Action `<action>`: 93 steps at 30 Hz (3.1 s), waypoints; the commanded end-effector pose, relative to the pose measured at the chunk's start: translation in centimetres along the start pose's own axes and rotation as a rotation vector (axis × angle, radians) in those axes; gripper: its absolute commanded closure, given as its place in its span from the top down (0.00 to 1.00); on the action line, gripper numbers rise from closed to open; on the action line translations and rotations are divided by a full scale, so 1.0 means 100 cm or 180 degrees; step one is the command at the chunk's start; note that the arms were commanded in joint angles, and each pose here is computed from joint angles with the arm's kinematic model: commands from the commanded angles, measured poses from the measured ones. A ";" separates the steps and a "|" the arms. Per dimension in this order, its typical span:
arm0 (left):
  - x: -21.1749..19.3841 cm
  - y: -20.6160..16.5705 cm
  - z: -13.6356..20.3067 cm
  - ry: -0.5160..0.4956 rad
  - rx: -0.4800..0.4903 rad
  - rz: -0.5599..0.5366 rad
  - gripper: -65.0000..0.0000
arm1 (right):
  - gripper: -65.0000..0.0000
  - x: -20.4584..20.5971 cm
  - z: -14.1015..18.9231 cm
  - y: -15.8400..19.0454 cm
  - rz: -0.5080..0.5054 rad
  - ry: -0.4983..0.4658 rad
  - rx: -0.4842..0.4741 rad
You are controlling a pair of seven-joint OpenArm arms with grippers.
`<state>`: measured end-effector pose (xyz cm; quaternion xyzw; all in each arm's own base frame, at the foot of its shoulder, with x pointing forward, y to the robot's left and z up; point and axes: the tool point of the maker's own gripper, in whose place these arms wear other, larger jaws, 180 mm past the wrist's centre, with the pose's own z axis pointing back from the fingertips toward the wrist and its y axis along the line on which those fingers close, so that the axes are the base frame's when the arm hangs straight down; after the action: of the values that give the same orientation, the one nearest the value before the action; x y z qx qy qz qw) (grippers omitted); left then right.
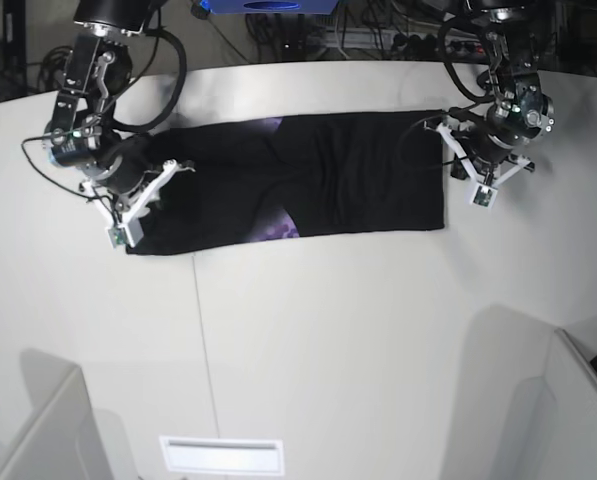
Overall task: Fold the T-shirt properly
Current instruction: 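Grasp the folded end of the strip with the left gripper, then fold the strip end with the right gripper over toward the left gripper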
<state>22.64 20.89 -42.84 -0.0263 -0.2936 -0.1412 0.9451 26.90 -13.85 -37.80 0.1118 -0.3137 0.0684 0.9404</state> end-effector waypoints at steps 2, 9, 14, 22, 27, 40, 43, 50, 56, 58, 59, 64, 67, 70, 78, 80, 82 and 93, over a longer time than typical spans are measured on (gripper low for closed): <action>-0.001 -0.012 -0.002 0.0045 -0.0101 -0.0068 0.00 | 0.00 0.021 0.008 0.008 0.0122 -0.0192 0.0044; 0.000 -0.024 -0.005 0.0044 -0.0200 -0.0120 0.00 | 0.00 0.025 0.011 0.047 0.0242 -0.0201 0.0233; 0.000 -0.024 -0.005 0.0044 -0.0200 -0.0120 0.00 | 0.00 0.025 0.006 0.089 0.0235 -0.0209 0.0531; -0.004 -0.020 -0.003 0.0077 -0.0165 -0.0118 0.00 | 0.00 0.028 0.005 0.135 0.0300 -0.0210 0.0816; -0.004 -0.019 -0.003 0.0081 -0.0159 -0.0124 0.00 | 0.00 0.033 0.010 0.160 0.0375 -0.0252 0.0960; -0.007 -0.019 -0.004 0.0108 -0.0164 -0.0116 0.00 | 0.00 0.032 0.023 0.233 0.0645 -0.0500 0.1515; -0.008 -0.020 -0.004 0.0113 -0.0169 -0.0119 0.00 | 0.00 0.031 0.024 0.242 0.0640 -0.0483 0.1567; -0.008 -0.022 -0.005 0.0115 -0.0185 -0.0130 0.00 | 0.00 0.035 0.027 0.262 0.0722 -0.0500 0.1674; -0.009 -0.020 -0.004 0.0118 -0.0174 -0.0119 0.00 | 0.00 0.038 0.026 0.277 0.0782 -0.0499 0.1771; -0.008 -0.021 -0.005 0.0118 -0.0178 -0.0122 0.00 | 0.00 0.036 0.022 0.280 0.0756 -0.0460 0.1785; -0.008 -0.021 -0.004 0.0114 -0.0181 -0.0127 0.00 | 0.00 0.038 0.021 0.281 0.0759 -0.0477 0.1789; -0.007 -0.022 -0.005 0.0109 -0.0186 -0.0128 0.00 | 0.00 0.041 0.028 0.299 0.0891 -0.0560 0.1928; -0.006 -0.022 -0.004 0.0097 -0.0183 -0.0135 0.00 | 0.00 0.039 0.028 0.303 0.0916 -0.0559 0.1958; -0.006 -0.022 -0.004 0.0097 -0.0183 -0.0135 0.00 | 0.00 0.038 0.025 0.314 0.0968 -0.0520 0.2021; -0.006 -0.020 -0.003 0.0090 -0.0162 -0.0123 0.00 | 0.00 0.025 0.011 0.335 0.1106 -0.0424 0.2133; -0.010 -0.020 -0.002 0.0119 -0.0163 -0.0119 0.00 | 0.00 0.025 0.009 0.335 0.1085 -0.0433 0.2128; -0.014 -0.020 -0.001 0.0138 -0.0165 -0.0119 0.00 | 0.00 0.023 0.006 0.335 0.1073 -0.0422 0.2124; -0.035 0.038 0.029 0.0169 0.0310 0.0190 0.00 | 0.00 0.026 -0.014 0.336 0.1020 -0.0420 0.2063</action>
<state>19.76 24.87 -42.52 -0.0021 -0.2828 -0.0967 0.9543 22.46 18.22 -33.61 0.3407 -0.3265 0.3073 0.8264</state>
